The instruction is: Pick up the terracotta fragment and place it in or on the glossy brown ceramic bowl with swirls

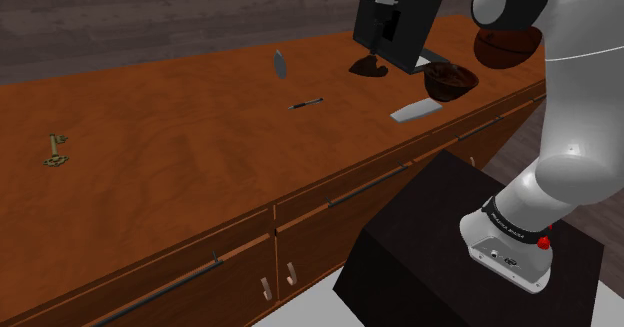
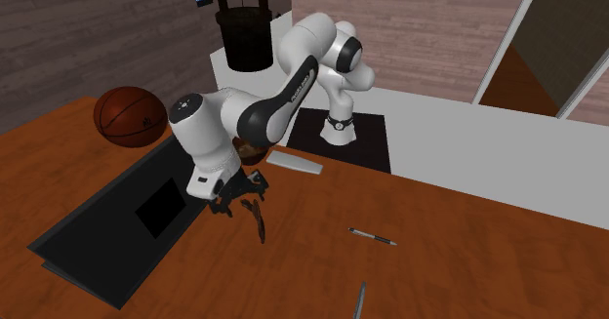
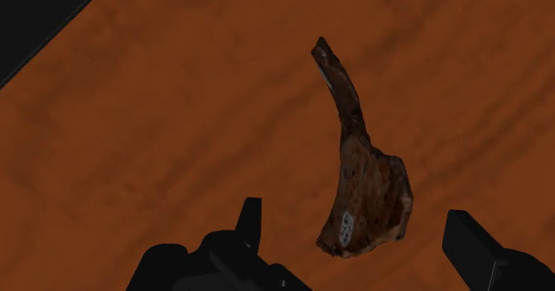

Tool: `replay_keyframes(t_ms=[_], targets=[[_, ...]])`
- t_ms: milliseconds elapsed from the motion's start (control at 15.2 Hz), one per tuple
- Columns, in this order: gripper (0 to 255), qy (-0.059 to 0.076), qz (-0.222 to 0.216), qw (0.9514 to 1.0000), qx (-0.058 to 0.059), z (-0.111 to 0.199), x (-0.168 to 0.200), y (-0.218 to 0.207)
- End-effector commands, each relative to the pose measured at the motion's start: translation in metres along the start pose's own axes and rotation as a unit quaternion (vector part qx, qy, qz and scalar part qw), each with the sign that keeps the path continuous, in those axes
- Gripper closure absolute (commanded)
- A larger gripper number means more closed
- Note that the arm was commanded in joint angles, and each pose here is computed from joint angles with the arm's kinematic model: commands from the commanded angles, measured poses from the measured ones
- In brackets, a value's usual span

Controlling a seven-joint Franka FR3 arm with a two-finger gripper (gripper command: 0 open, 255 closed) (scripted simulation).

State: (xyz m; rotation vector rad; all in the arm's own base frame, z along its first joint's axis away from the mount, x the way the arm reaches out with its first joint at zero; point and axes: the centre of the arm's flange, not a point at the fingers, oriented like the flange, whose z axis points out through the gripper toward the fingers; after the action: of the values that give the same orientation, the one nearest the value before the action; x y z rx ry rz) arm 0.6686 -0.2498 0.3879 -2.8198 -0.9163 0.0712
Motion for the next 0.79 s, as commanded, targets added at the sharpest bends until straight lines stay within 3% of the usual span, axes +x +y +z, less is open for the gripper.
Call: replay_keyframes(t_ms=[0,594,660,726], targets=[[0,0.0,0.0,1.0,0.0,0.0097,-0.0001,-0.0009],[0,0.0,0.0,1.0,0.0,0.018,-0.0001,-0.0009],[255,0.0,0.0,1.0,0.0,0.018,-0.0001,-0.0009],[255,0.0,0.0,1.0,0.0,0.018,-0.0001,-0.0009]])
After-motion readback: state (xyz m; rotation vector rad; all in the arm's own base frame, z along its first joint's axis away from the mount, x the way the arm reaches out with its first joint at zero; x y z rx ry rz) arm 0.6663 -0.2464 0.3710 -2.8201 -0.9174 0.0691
